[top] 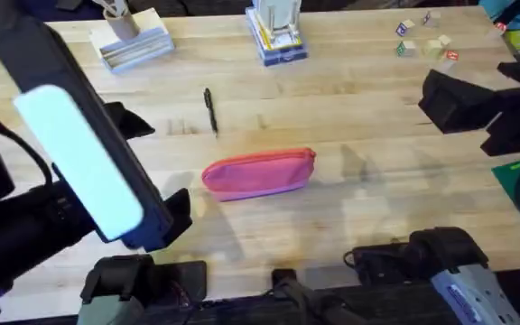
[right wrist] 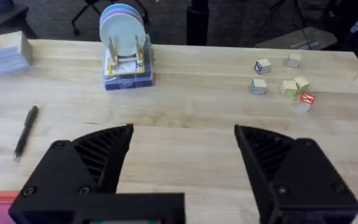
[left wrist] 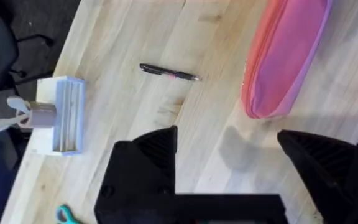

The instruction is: Unzip the bag, pick up the pens from the table one at a time and place them inside, then zip the bag closed.

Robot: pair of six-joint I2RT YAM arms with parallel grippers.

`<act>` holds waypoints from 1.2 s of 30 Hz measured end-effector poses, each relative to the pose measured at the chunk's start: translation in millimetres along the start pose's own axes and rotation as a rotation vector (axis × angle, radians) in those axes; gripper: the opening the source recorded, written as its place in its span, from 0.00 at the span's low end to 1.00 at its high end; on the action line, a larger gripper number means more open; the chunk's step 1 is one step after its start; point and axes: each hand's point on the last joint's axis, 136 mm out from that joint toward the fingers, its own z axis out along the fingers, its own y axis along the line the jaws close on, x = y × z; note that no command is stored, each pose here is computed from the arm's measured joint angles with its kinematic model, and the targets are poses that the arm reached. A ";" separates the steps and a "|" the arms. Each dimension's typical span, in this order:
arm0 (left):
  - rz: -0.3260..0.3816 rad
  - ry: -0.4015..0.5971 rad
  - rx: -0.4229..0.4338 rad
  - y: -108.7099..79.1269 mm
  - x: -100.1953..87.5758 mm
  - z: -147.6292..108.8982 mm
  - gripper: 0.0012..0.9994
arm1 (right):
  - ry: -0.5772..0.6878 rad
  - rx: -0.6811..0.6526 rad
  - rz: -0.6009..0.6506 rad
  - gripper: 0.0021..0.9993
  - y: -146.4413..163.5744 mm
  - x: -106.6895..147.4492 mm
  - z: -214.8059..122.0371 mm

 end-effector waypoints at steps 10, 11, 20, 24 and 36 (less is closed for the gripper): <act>0.058 0.003 0.038 -9.1 9.3 13.7 0.99 | 0.000 0.000 0.000 1.00 0.0 0.0 0.0; 0.062 0.000 0.035 -8.4 8.6 13.7 0.99 | 0.000 0.000 0.000 1.00 0.0 0.1 0.0; 0.001 0.046 0.178 -5.4 19.0 43.8 0.99 | 0.000 0.000 0.000 1.00 0.0 0.1 0.0; -0.003 0.051 0.256 -9.4 22.8 56.0 0.99 | 0.000 0.000 0.000 1.00 0.0 0.0 0.0; -0.011 -0.038 0.493 -23.8 23.5 95.6 0.99 | 0.000 0.000 0.000 1.00 0.0 0.0 0.0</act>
